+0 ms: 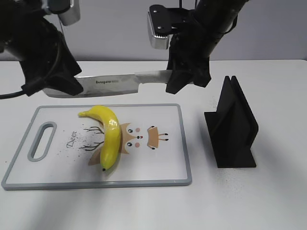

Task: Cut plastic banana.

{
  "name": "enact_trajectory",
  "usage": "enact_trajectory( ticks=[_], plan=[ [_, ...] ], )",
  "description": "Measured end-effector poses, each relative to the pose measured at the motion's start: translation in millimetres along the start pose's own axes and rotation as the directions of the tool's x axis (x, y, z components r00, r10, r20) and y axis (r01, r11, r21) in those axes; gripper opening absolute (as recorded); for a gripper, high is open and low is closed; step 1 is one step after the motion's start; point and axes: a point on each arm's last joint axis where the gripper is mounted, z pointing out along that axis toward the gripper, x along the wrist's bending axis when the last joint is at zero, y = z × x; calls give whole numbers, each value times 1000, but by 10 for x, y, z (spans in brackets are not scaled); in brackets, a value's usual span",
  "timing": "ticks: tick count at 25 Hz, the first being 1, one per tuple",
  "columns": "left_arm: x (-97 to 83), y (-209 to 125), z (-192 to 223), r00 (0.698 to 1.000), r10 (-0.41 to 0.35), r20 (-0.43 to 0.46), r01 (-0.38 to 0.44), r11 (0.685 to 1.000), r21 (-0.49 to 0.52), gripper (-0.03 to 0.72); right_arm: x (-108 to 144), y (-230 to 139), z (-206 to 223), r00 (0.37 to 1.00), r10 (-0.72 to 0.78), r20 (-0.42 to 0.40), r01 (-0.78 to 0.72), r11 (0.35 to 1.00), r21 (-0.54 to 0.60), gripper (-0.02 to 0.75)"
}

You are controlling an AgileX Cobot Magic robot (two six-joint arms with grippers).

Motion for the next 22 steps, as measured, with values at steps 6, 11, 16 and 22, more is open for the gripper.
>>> enact_trajectory(
  ticks=[6, 11, 16, 22],
  plan=[
    [55, -33, 106, 1000, -11, -7, 11, 1000, 9, 56, -15, 10, 40, 1000, 13, 0, -13, 1000, -22, 159],
    [72, -76, 153, 1000, 9, -2, -9, 999, 43, 12, -29, 37, 42, 1000, 23, 13, -22, 998, -54, 159],
    [91, -129, 244, 1000, 10, -10, -9, 998, 58, 12, -42, 16, 106, 999, 53, 2, -53, 997, -49, 159],
    [36, -350, 596, 999, -46, 1, 46, 994, 95, 13, -66, -49, 300, 997, 66, -33, -67, 998, -23, 160]
  ],
)
